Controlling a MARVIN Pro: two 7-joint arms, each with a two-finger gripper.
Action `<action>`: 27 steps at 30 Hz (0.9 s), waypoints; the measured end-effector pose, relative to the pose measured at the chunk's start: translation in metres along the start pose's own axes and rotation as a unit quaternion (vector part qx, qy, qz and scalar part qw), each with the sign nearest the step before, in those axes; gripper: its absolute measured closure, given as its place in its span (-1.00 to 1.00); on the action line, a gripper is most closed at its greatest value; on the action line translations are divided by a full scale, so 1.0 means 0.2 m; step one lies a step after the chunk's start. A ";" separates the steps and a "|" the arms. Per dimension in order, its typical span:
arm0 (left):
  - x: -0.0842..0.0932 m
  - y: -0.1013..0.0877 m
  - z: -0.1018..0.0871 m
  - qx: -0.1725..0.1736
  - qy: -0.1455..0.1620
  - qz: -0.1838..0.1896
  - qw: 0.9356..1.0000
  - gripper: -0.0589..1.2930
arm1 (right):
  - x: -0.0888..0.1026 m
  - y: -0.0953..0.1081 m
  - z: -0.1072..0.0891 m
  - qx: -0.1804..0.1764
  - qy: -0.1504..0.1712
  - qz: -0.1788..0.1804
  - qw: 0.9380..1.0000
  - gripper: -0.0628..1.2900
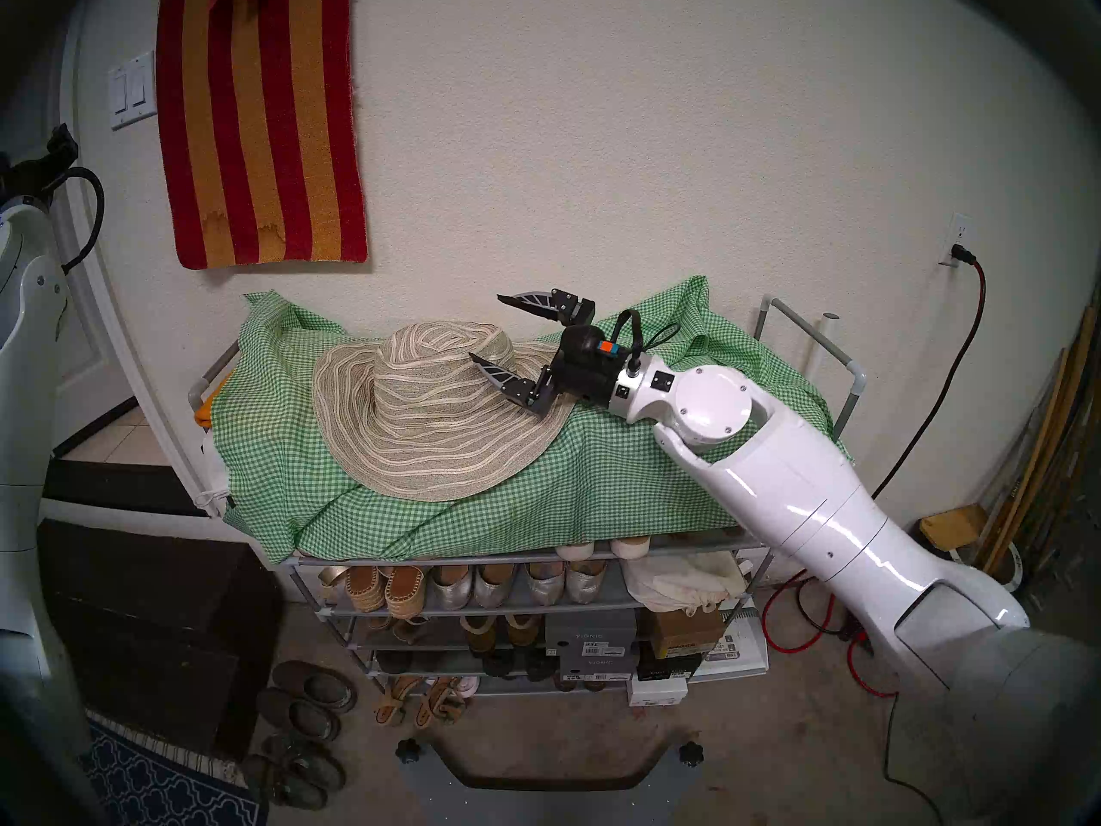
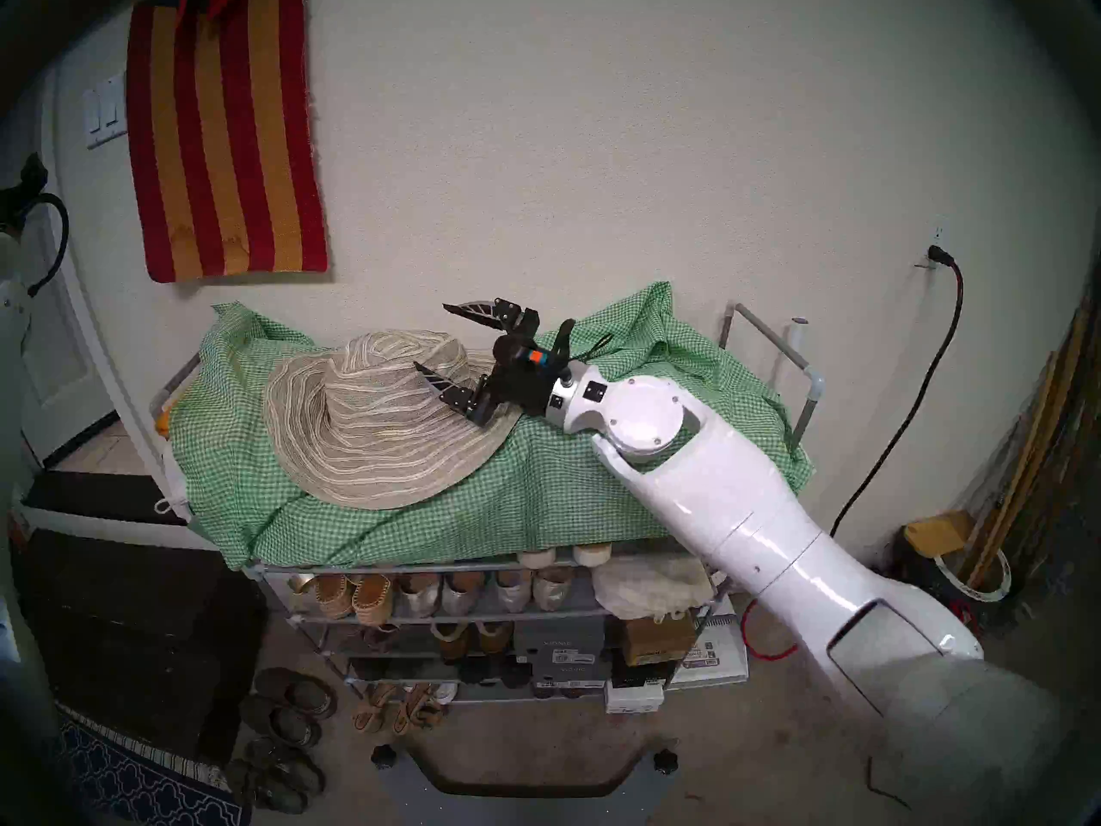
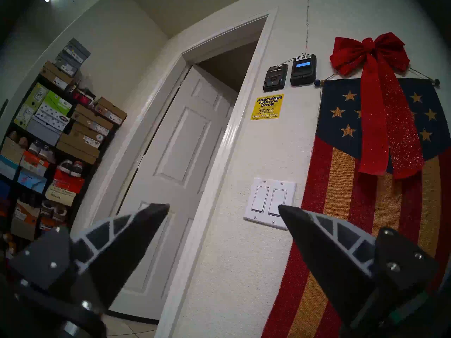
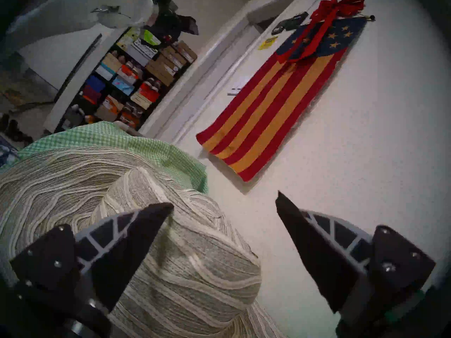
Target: Lift the object off the cloth, cover the shoe rack with the cloth, put the object back
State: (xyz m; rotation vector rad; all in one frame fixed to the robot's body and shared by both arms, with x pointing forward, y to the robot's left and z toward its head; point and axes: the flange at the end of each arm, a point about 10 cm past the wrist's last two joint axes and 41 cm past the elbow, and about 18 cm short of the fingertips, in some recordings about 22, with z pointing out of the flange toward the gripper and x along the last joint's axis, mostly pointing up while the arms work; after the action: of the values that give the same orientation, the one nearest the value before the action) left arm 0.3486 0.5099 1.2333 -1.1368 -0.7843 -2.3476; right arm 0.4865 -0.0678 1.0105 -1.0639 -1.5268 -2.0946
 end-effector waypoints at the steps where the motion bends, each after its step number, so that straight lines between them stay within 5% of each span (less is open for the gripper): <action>1: 0.00 0.00 0.00 0.000 0.000 0.000 1.000 -0.96 | 0.01 0.02 -0.01 0.009 -0.001 -0.006 1.000 -0.90; 12: 0.00 0.00 0.00 0.000 0.002 0.000 1.000 -0.96 | 0.14 0.17 -0.03 0.102 -0.046 -0.058 0.992 -0.90; 17: 0.00 0.00 0.00 0.000 0.002 0.000 1.000 -0.96 | 0.14 0.12 0.06 0.166 -0.080 -0.070 0.980 -0.90; 27: 0.00 0.00 0.00 0.000 0.002 -0.001 1.000 -0.96 | 0.08 0.03 0.23 0.280 -0.142 -0.076 0.946 -0.90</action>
State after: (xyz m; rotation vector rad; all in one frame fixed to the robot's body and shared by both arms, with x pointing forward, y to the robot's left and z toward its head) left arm 0.3484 0.5099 1.2336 -1.1301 -0.7841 -2.3507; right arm 0.4969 -0.0252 1.0340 -1.0750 -2.2244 -1.4695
